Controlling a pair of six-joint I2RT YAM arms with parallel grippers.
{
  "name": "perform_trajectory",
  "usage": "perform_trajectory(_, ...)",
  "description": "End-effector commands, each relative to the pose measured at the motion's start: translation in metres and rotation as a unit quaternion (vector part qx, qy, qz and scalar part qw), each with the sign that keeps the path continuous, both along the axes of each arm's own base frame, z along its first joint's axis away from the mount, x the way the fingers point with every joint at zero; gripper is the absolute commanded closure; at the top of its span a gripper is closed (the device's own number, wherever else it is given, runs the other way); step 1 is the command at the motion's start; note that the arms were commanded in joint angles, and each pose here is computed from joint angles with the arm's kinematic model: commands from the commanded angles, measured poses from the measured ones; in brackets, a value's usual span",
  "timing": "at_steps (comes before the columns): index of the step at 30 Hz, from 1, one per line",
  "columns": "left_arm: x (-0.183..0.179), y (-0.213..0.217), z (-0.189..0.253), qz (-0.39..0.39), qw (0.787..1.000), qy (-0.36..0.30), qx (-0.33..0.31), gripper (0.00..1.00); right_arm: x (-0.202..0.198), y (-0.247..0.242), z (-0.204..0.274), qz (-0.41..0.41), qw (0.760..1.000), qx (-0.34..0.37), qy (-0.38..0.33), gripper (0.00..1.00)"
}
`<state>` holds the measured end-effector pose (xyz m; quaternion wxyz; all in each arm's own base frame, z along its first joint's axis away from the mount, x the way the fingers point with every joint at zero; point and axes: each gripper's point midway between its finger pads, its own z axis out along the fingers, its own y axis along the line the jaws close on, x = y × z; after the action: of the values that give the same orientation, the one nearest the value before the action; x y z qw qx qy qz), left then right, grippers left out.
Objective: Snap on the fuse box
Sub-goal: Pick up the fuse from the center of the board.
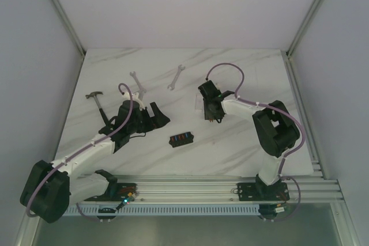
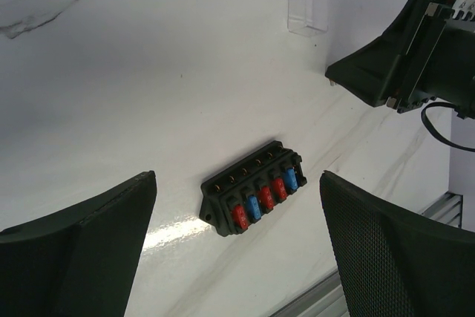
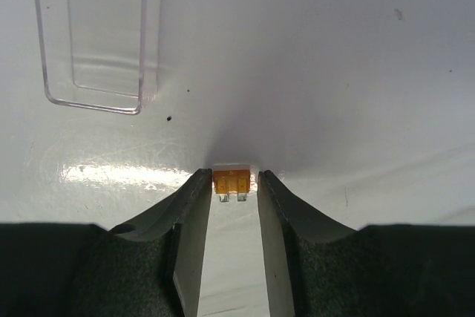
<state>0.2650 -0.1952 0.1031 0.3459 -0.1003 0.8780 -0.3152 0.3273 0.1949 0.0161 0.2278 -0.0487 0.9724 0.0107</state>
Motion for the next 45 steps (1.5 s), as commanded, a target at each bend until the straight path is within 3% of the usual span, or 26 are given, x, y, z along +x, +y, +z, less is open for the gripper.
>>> perform_trajectory(1,0.002,-0.006,0.003,-0.009,1.0,-0.006,-0.006,0.0,-0.034,-0.02,-0.03,-0.014,0.996,-0.052,0.075,0.64)
perform_trajectory(14,0.004,-0.01,0.006,-0.015,1.0,-0.009,-0.007,0.0,-0.031,-0.019,-0.043,-0.013,0.994,-0.07,0.082,0.63)
perform_trajectory(25,0.003,-0.02,0.009,-0.031,0.999,-0.021,-0.012,0.01,-0.029,-0.01,-0.041,-0.007,0.996,-0.05,0.07,0.75)
perform_trajectory(37,0.018,-0.05,0.042,-0.05,0.99,-0.126,-0.043,0.05,-0.021,0.033,0.034,0.001,0.999,0.046,-0.022,0.77)
perform_trajectory(45,0.022,-0.073,0.044,-0.056,0.981,-0.183,-0.04,0.24,-0.026,0.071,0.083,-0.008,0.984,0.159,-0.083,0.78)
